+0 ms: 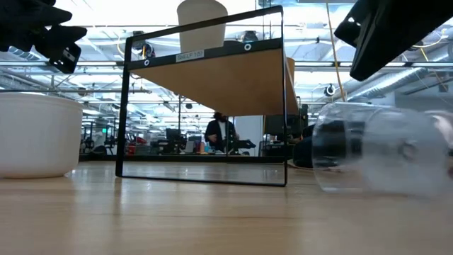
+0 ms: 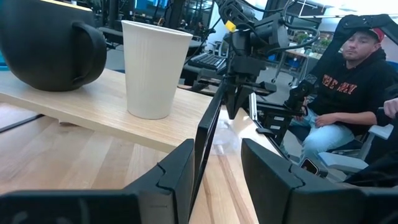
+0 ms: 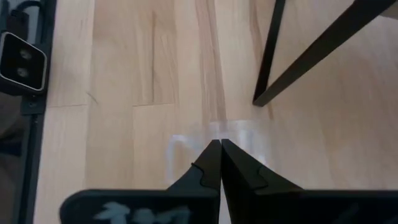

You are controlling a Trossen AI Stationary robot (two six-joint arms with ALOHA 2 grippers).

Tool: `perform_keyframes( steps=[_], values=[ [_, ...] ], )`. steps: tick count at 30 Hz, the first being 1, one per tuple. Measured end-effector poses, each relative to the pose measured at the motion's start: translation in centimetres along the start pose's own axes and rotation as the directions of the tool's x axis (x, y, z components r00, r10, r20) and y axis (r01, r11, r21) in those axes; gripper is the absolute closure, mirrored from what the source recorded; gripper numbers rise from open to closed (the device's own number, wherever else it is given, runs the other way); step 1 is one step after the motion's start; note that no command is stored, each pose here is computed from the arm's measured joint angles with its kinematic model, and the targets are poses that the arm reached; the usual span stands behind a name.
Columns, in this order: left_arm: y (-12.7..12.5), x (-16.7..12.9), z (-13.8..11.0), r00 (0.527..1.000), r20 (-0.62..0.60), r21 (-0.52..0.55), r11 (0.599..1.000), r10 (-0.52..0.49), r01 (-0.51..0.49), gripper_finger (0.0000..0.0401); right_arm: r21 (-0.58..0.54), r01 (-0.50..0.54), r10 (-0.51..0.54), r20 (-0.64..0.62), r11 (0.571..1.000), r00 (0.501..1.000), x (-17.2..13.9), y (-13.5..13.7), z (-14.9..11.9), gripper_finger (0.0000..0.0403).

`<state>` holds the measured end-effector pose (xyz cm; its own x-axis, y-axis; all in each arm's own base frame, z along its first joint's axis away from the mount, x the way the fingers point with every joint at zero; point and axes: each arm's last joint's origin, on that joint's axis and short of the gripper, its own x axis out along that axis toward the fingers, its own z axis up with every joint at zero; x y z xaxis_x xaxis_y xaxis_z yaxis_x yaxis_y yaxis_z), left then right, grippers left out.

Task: Stack small to large cups/mugs on shelf
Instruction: Adjust the transparent mug

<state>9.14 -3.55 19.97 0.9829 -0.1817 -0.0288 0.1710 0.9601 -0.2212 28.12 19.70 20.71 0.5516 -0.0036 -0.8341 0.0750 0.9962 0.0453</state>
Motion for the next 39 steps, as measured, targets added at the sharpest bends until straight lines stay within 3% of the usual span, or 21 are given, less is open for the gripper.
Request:
perform_keyframes(
  steps=[14,19,23,27,34,39],
  values=[
    [0.0,0.0,0.0,1.0,0.0,-0.001,1.0,0.0,0.0,0.0267,-0.015,-0.007,0.007,0.009,1.0,1.0,-0.5,0.0,0.1,0.0403],
    [-0.1,0.0,0.2,1.0,0.023,-0.008,1.0,-0.007,0.007,0.0267,-0.061,-0.077,0.084,0.115,0.995,0.99,-2.4,0.1,1.3,0.0403],
    [-0.6,0.4,1.0,0.986,0.113,-0.005,0.993,-0.121,0.122,0.0267,-0.136,-0.109,0.136,0.202,0.985,0.97,-4.3,-0.1,2.2,0.0403],
    [-1.3,1.3,1.2,0.962,0.131,0.057,0.971,-0.239,0.233,0.0267,-0.149,0.001,0.041,0.277,0.989,0.96,-5.9,-1.0,2.5,0.0403],
    [-2.2,3.8,1.2,0.955,0.181,0.15,0.966,-0.235,0.21,0.0267,-0.136,0.188,-0.129,0.353,0.973,0.927,-9.1,-3.1,2.4,0.0403],
    [-3.9,7.4,1.2,0.974,0.094,0.32,0.933,-0.205,0.165,0.0267,-0.103,0.292,-0.23,0.394,0.951,0.89,-11.0,-4.5,2.1,0.0403]
  ],
)
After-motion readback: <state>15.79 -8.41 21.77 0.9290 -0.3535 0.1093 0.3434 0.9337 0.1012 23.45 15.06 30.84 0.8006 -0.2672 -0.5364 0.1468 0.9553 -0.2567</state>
